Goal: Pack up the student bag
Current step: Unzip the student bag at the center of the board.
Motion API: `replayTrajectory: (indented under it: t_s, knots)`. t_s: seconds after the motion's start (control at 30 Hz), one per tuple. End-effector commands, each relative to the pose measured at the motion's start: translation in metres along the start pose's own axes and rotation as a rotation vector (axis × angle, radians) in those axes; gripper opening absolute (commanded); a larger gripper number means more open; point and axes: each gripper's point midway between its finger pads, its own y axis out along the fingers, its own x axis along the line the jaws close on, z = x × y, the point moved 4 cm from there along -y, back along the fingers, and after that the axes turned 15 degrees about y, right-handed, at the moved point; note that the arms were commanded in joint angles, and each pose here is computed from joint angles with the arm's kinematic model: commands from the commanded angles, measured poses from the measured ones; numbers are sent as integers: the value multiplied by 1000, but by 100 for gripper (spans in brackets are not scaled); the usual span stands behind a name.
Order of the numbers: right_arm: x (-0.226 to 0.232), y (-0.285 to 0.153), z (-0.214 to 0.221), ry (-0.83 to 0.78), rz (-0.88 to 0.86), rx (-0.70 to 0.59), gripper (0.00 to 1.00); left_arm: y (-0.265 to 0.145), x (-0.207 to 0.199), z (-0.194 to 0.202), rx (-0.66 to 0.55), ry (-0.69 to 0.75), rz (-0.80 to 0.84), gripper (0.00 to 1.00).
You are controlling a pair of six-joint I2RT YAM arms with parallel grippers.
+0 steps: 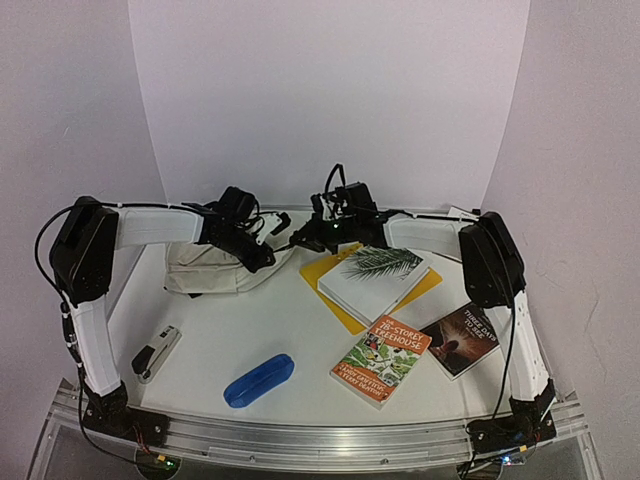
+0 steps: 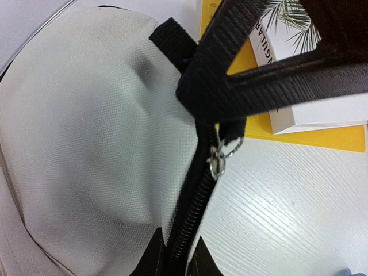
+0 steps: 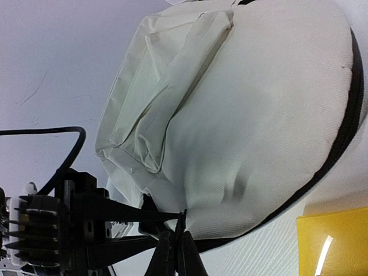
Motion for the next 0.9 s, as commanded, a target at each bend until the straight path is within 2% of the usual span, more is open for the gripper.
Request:
replayTrajectory:
  t_s: [0.0, 0.27, 0.43, 0.53, 0.63, 0.7, 0.8, 0.87]
  knots:
    - [30, -39, -35, -55, -74, -99, 0, -36, 1, -1, -9, 9, -65, 12]
    - [9, -76, -77, -92, -23, -210, 0, -66, -11, 21, 15, 26, -97, 12]
    - [-5, -103, -109, -108, 4, -290, 0, -68, -14, 42, 88, 58, -124, 12]
    - [11, -112, -110, -160, -39, -278, 0, -68, -8, 53, 141, 78, -176, 12]
    - [29, -109, -89, -145, -116, -206, 0, -71, 5, 56, 148, 65, -223, 14]
    - [39, -101, -65, -136, -141, -145, 0, -78, 9, 42, 104, 58, -225, 22]
    - [52, -89, -38, -108, -176, -86, 0, -91, 6, 8, -18, 30, -175, 50]
    - [63, -83, -28, -99, -207, -67, 0, -95, -1, -12, -67, 29, -136, 62]
